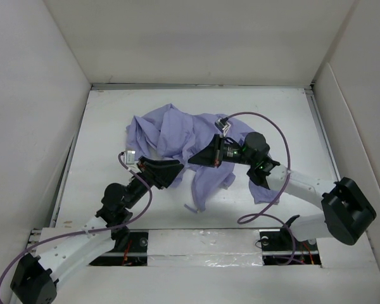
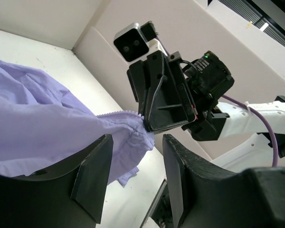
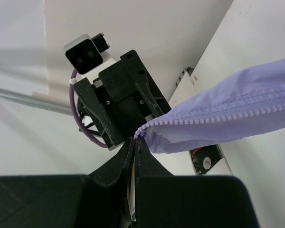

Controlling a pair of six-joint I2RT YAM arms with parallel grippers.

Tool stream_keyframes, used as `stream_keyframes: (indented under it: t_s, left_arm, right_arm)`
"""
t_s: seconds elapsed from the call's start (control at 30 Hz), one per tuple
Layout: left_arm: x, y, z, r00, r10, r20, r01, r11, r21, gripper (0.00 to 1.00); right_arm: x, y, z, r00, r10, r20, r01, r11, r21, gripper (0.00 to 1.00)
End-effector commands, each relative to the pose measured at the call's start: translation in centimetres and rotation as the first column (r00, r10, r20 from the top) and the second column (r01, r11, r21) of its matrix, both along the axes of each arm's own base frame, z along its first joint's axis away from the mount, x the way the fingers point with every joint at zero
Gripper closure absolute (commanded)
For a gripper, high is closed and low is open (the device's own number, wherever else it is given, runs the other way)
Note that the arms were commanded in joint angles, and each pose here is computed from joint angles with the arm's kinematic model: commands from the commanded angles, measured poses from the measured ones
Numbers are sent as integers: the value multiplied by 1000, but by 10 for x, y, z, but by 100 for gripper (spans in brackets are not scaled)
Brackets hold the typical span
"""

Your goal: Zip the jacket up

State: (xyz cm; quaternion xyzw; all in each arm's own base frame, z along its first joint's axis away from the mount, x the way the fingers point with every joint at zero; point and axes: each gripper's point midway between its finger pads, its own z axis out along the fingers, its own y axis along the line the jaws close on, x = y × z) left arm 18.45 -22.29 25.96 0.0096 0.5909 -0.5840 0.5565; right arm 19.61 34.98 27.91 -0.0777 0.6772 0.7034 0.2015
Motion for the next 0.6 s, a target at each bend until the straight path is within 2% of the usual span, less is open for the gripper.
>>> stream_keyframes:
  t_s: [0.0,0.27,0.57]
  left_arm:
    - [-9,0,39,993,-23,116,30,998,-62,57]
    - [-9,-6,38,992,-48,118,54,997,-49,59]
    - [-10,-7,40,991,-54,123,62,997,-56,68]
  right_arm:
    - [-7,0,27,997,57,48,-61,994,89,100]
    - [-5,1,30,997,52,57,-58,993,107,100]
    - [-6,7,26,996,80,42,-85,989,119,100]
